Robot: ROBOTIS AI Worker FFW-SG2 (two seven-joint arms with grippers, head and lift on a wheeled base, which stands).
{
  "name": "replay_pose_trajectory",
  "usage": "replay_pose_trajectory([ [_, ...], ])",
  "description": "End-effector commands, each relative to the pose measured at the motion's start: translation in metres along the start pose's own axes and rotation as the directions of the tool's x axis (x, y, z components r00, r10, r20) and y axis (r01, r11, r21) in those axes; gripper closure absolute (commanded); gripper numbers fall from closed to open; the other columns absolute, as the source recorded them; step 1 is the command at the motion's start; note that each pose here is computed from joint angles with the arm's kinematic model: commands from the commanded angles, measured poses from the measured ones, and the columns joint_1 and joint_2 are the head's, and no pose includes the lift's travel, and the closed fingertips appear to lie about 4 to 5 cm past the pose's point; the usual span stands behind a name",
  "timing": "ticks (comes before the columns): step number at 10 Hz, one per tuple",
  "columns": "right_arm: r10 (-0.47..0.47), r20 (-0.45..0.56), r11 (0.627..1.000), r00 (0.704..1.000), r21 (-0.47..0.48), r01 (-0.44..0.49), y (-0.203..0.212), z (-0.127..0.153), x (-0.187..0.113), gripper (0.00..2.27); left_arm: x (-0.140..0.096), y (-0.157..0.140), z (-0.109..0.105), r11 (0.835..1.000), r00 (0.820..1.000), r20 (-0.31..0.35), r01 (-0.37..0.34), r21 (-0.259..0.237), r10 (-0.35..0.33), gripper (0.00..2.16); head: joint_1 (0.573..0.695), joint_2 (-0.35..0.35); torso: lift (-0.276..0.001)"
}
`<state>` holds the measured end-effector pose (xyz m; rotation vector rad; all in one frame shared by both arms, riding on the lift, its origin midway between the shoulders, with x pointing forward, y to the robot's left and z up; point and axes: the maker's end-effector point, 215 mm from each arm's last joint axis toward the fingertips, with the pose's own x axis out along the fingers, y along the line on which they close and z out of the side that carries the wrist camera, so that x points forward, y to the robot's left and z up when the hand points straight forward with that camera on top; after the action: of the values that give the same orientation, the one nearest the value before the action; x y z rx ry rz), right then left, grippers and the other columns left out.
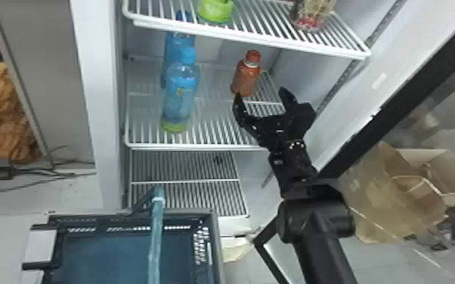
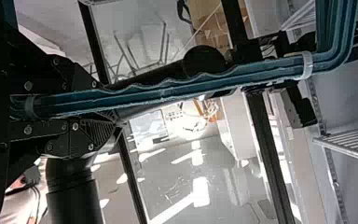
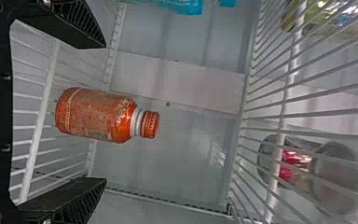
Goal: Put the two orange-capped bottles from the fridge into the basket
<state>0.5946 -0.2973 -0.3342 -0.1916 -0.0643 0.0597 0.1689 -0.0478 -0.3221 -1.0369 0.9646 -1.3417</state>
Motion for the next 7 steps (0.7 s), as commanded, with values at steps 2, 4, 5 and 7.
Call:
replay_pose_trajectory([
  [2,-0.009,-0.01,1.0,1.0,0.003,0.009,-0.001,-0.007,0.018,0.02,0.002,-0.001,-0.001,1.0,1.0,-0.001,0.007,-0.005,-0.007,1.2,0.695,-0.35,-0.235],
  [4,-0.011,-0.005,1.0,1.0,0.001,0.011,0.002,-0.005,0.036,0.01,0.003,-0.001,0.0,1.0,1.0,-0.001,0.009,-0.004,-0.009,1.2,0.695,-0.35,-0.235],
  [5,-0.017,-0.005,1.0,1.0,0.002,0.017,0.001,-0.002,0.046,0.01,0.003,-0.001,0.0,1.0,1.0,-0.003,0.011,-0.002,-0.011,1.2,0.695,-0.35,-0.235],
  [7,-0.04,-0.034,0.999,0.999,0.023,0.041,-0.01,-0.015,0.055,0.0,0.004,0.0,0.0,1.0,1.0,-0.005,0.01,-0.003,-0.01,1.2,0.695,-0.35,-0.235],
])
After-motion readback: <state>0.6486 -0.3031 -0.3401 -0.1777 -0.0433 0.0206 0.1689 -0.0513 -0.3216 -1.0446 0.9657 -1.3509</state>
